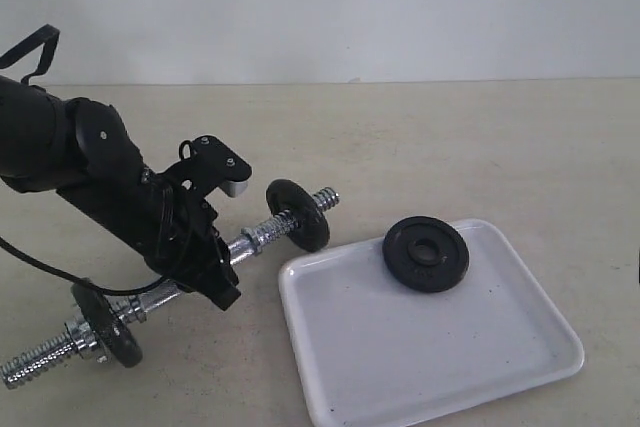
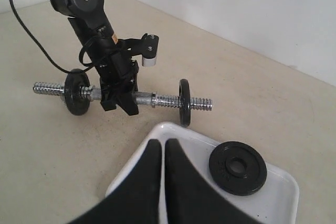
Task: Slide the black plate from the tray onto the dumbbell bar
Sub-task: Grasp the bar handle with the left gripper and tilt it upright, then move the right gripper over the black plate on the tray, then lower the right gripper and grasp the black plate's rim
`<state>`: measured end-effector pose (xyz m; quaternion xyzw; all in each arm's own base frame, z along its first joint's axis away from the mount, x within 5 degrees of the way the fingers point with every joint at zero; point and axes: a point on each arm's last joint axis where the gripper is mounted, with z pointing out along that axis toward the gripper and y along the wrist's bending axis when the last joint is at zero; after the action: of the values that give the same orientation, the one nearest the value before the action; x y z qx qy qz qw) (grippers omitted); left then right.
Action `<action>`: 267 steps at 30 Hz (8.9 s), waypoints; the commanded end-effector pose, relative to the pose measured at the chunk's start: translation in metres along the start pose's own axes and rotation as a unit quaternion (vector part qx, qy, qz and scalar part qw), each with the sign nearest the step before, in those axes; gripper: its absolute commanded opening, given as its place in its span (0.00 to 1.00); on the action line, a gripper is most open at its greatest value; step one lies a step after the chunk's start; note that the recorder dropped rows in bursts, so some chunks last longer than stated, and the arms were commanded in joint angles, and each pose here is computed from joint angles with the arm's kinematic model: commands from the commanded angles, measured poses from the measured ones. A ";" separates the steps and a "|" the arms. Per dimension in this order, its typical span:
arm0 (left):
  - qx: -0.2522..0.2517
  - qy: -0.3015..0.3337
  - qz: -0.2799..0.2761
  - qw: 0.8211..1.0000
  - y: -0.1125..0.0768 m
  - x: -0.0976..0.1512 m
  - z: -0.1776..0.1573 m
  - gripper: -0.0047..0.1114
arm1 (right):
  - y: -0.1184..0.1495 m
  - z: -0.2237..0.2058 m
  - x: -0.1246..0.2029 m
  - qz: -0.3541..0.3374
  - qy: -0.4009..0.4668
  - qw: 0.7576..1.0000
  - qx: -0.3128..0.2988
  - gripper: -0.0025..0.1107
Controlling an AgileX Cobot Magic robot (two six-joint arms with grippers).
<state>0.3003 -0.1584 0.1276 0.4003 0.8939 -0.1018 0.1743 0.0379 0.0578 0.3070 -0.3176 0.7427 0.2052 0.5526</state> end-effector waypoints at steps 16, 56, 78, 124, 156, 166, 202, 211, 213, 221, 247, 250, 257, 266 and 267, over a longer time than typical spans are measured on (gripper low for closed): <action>-0.025 -0.097 -0.013 0.995 0.001 -0.025 -0.021 0.08 | -0.001 0.001 0.001 0.007 -0.004 1.000 0.003 0.02; -0.024 -0.137 0.035 0.990 -0.024 -0.006 -0.090 0.08 | -0.007 0.000 -0.005 0.038 -0.040 0.998 0.037 0.02; -0.001 -0.121 0.032 0.992 -0.028 -0.003 -0.089 0.08 | -0.028 0.020 -0.009 0.145 -0.028 0.988 0.053 0.61; 0.008 -0.122 0.020 0.992 -0.030 -0.004 -0.089 0.08 | -0.059 0.117 0.023 -0.008 0.408 0.897 0.169 0.41; 0.010 -0.131 0.004 0.991 -0.030 -0.005 -0.089 0.08 | -0.045 0.200 0.024 0.058 0.399 0.912 0.070 0.90; 0.013 -0.129 0.001 0.992 -0.030 -0.005 -0.089 0.08 | -0.043 0.202 0.022 0.138 0.377 0.911 0.091 0.91; 0.025 -0.123 -0.002 0.992 -0.032 -0.004 -0.089 0.08 | -0.091 0.262 0.050 0.101 0.421 0.884 0.178 0.92; 0.035 -0.119 -0.003 0.992 -0.034 -0.003 -0.089 0.08 | -0.089 0.286 0.081 0.102 0.433 0.881 0.158 0.92; 0.035 -0.119 -0.003 0.992 -0.034 -0.003 -0.089 0.08 | -0.089 0.290 0.080 0.097 0.419 0.890 0.152 0.92; 0.036 -0.118 -0.003 0.992 -0.034 -0.003 -0.089 0.08 | -0.097 0.313 0.077 0.093 0.439 0.878 0.166 0.92; 0.034 -0.119 -0.003 0.992 -0.034 -0.003 -0.089 0.08 | -0.095 0.321 0.104 0.128 0.490 0.842 0.184 0.92; 0.034 -0.119 -0.003 0.992 -0.034 -0.003 -0.089 0.08 | -0.094 0.320 0.104 0.146 0.493 0.838 0.184 0.92; 0.034 -0.119 -0.003 0.992 -0.034 -0.003 -0.089 0.08 | -0.093 0.322 0.103 0.149 0.485 0.842 0.181 0.92; 0.035 -0.119 -0.003 0.992 -0.034 -0.003 -0.089 0.08 | -0.092 0.328 0.118 0.150 0.495 0.838 0.177 0.92; 0.035 -0.119 -0.003 0.992 -0.034 -0.003 -0.089 0.08 | -0.092 0.330 0.124 0.149 0.502 0.834 0.177 0.92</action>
<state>0.2504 -0.1493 0.1860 0.4246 0.8663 -0.1621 0.2071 0.3112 0.1823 0.1196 -0.1511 0.9759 -0.0152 0.1566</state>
